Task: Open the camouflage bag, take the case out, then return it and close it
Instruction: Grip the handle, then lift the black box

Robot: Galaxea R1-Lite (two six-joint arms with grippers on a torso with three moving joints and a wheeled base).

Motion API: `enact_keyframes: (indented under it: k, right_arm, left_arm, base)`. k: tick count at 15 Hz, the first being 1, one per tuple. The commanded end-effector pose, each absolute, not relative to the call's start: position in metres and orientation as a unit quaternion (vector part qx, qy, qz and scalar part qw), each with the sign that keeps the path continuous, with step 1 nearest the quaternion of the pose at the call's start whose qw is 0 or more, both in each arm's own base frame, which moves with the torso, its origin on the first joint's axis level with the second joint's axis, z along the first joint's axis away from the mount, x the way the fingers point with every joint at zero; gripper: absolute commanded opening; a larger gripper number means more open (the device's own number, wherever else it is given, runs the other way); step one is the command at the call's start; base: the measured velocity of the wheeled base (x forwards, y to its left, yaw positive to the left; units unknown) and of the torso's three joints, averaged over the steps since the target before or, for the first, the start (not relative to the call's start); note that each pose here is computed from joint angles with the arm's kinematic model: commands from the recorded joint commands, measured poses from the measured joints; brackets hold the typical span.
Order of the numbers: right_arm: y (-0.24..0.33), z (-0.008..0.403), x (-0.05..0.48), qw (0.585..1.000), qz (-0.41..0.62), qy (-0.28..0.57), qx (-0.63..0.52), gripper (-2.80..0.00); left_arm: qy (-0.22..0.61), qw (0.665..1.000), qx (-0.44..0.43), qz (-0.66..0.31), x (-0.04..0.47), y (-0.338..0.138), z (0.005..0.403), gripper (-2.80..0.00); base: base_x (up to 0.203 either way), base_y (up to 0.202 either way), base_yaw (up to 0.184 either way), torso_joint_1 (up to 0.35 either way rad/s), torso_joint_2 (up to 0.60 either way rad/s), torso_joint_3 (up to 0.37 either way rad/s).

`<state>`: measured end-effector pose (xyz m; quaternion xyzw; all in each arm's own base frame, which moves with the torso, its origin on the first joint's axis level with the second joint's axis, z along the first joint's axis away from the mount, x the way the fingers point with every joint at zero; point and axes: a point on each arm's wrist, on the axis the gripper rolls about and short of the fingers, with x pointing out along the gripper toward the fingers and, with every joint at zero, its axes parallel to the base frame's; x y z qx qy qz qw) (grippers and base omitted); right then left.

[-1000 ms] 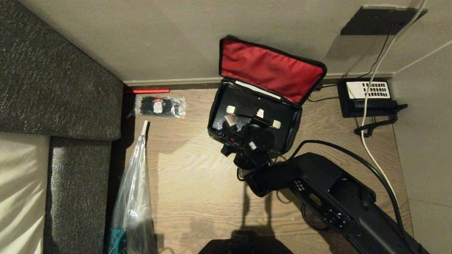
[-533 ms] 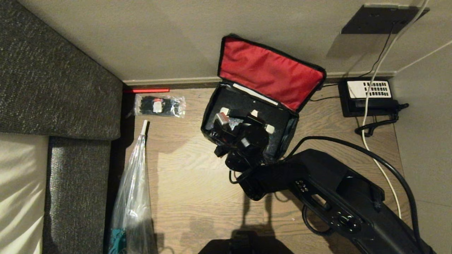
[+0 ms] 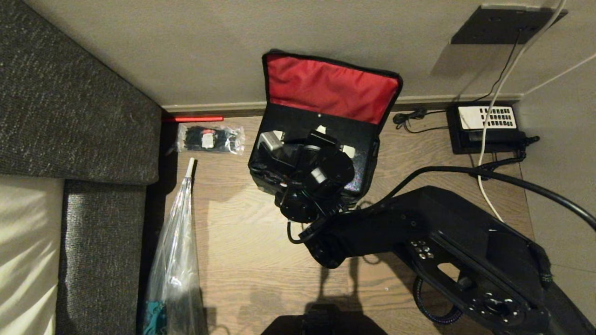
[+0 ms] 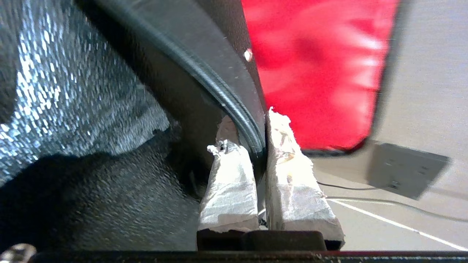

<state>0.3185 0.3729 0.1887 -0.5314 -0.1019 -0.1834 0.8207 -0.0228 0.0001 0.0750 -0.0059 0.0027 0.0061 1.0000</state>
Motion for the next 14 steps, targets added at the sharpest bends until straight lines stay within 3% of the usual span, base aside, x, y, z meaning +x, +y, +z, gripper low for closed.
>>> enact_keyframes:
  k: [1,8,14]
  right_arm:
    - [0.374,0.217,0.296,0.833,-0.182,-0.122,-0.507,-2.8]
    - [0.355,0.258,0.274,0.835,-0.179,-0.127,-0.504,-2.8]
    - [0.297,0.293,0.243,0.829,-0.182,-0.116,-0.516,-2.8]
  left_arm:
    - [0.003,1.0,-0.006,0.006,-0.023,0.0,0.074,-2.8]
    - [0.003,1.0,-0.006,0.006,-0.023,0.0,0.074,-2.8]
    - [0.003,1.0,-0.006,0.006,-0.023,0.0,0.074,-2.8]
  base:
    - [0.0,0.0,0.0,0.0,0.0,0.0]
    - [0.0,0.0,0.0,0.0,0.0,0.0]
    - [0.0,0.0,0.0,0.0,0.0,0.0]
